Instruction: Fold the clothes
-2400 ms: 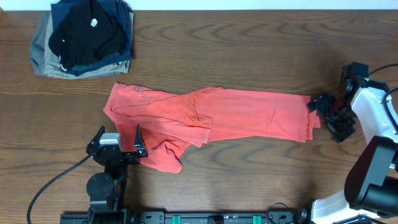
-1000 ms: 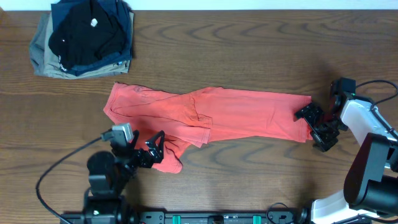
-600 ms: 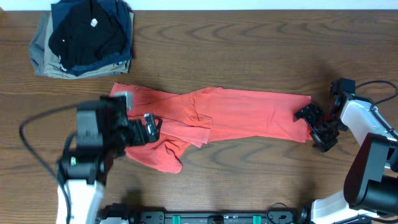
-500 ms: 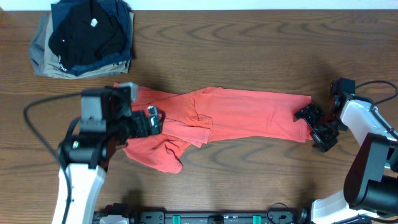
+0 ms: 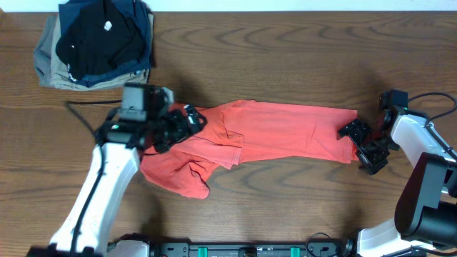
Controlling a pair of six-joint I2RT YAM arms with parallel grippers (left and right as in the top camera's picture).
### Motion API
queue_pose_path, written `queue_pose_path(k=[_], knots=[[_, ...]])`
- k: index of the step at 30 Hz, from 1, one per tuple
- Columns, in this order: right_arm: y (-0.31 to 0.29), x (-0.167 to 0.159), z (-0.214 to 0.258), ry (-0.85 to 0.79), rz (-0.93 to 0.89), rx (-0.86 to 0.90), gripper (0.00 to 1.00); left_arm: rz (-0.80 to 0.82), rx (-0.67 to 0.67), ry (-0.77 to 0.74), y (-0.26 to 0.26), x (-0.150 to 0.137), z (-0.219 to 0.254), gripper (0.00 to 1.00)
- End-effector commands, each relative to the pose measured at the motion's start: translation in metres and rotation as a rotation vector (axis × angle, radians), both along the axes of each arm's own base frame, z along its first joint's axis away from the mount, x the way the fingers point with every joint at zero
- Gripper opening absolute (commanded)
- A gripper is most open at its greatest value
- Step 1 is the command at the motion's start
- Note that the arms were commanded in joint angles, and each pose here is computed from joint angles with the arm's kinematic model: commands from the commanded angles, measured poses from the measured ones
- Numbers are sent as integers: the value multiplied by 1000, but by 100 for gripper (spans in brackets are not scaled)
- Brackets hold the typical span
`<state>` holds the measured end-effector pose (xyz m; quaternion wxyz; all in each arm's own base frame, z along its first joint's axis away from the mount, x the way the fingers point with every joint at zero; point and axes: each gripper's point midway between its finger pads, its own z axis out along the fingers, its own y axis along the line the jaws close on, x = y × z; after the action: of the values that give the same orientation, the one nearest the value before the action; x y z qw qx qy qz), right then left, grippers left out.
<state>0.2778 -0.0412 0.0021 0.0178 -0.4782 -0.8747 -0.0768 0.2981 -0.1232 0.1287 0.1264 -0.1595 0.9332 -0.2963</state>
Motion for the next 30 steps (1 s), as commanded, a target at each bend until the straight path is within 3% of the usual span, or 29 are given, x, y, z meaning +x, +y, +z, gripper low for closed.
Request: queue_pose_path(k=[1,6,8,23,30], knots=[[2,-1,-2,9,2,-1,99,6,60,74,-14,-1,-22,98],[2,-1,-2,9,2,-1,99,42,312,121,-10,-4,-64,98],[2,-1,-2,9,2,-1,99,71,356,130,-8,-4,-71,98],[2,-1,-2,9,2,-1,99,112,268,143,-63,-13,-75,98],[2,-1,-2,9,2,-1,99,167,305,181,-65,-17,-90,98]])
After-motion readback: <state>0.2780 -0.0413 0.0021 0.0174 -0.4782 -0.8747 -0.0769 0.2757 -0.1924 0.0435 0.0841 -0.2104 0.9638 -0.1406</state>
